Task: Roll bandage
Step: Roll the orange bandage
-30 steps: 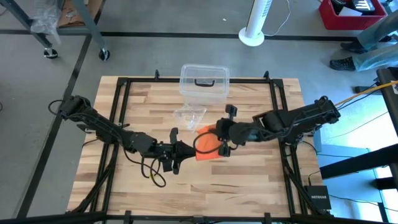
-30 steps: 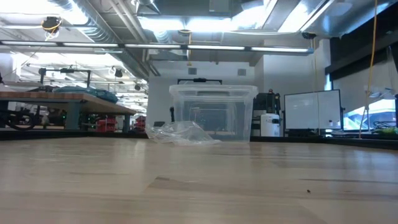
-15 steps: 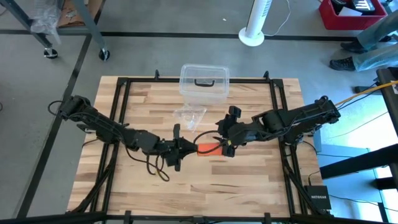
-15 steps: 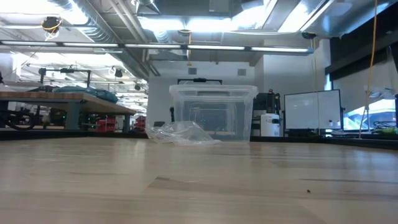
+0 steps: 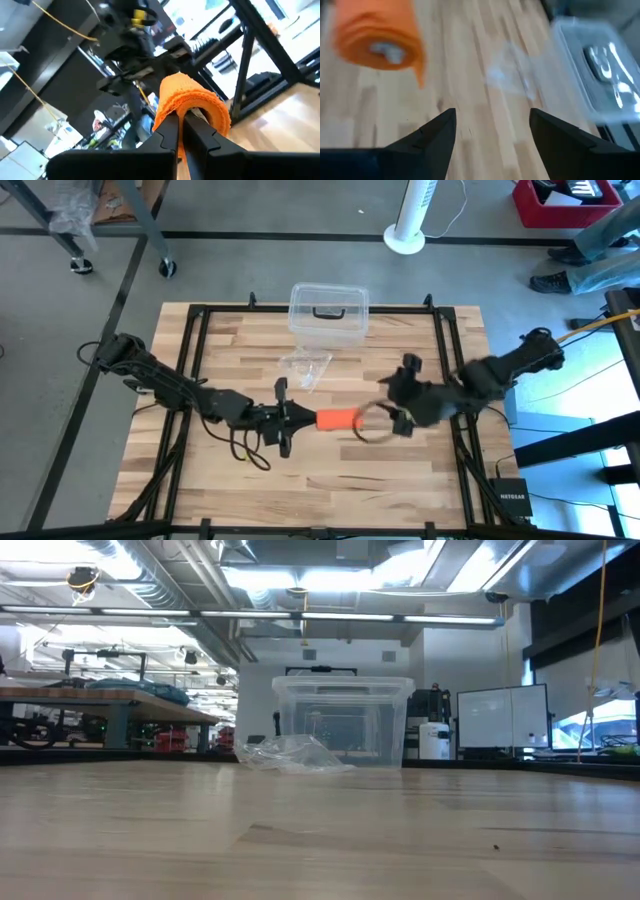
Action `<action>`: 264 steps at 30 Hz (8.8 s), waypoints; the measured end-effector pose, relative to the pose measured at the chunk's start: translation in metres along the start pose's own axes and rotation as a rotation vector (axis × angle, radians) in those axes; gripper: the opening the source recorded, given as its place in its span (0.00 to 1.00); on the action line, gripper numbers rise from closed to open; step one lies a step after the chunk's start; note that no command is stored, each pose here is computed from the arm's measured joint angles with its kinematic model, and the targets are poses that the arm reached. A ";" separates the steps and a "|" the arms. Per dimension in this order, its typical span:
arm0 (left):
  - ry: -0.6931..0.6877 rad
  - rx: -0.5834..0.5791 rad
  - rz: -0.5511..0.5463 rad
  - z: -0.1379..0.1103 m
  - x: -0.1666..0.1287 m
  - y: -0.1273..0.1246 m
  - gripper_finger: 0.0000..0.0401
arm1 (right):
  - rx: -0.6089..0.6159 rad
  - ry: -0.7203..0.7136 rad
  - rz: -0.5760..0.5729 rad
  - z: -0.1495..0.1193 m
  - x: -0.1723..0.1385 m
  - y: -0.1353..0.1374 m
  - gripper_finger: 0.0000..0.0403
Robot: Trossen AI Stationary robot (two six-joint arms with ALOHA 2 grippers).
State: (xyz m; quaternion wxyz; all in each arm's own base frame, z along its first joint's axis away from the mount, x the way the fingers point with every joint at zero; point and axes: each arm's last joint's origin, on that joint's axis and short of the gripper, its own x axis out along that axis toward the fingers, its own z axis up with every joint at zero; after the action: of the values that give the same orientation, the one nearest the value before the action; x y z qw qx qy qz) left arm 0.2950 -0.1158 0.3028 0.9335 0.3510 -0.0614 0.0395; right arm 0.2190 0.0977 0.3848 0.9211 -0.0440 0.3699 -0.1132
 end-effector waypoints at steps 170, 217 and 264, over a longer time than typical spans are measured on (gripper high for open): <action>0.041 -0.279 -0.053 -0.018 0.007 0.016 0.01 | 0.033 -0.381 -0.116 -0.110 0.060 0.043 0.41; 0.376 -0.889 0.024 -0.143 0.032 -0.113 0.01 | 0.066 -0.340 0.141 -0.182 0.110 0.042 0.41; 0.691 -0.880 -0.129 -0.145 -0.001 -0.066 0.32 | -0.064 -0.343 0.109 -0.165 0.170 0.030 0.41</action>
State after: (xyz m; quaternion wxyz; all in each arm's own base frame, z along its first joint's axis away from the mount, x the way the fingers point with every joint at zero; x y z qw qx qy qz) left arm 0.3140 -0.0695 0.1511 0.9582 -0.1017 0.2590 0.0657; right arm 0.2293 0.0865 0.1458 0.9736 -0.0721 0.2126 -0.0422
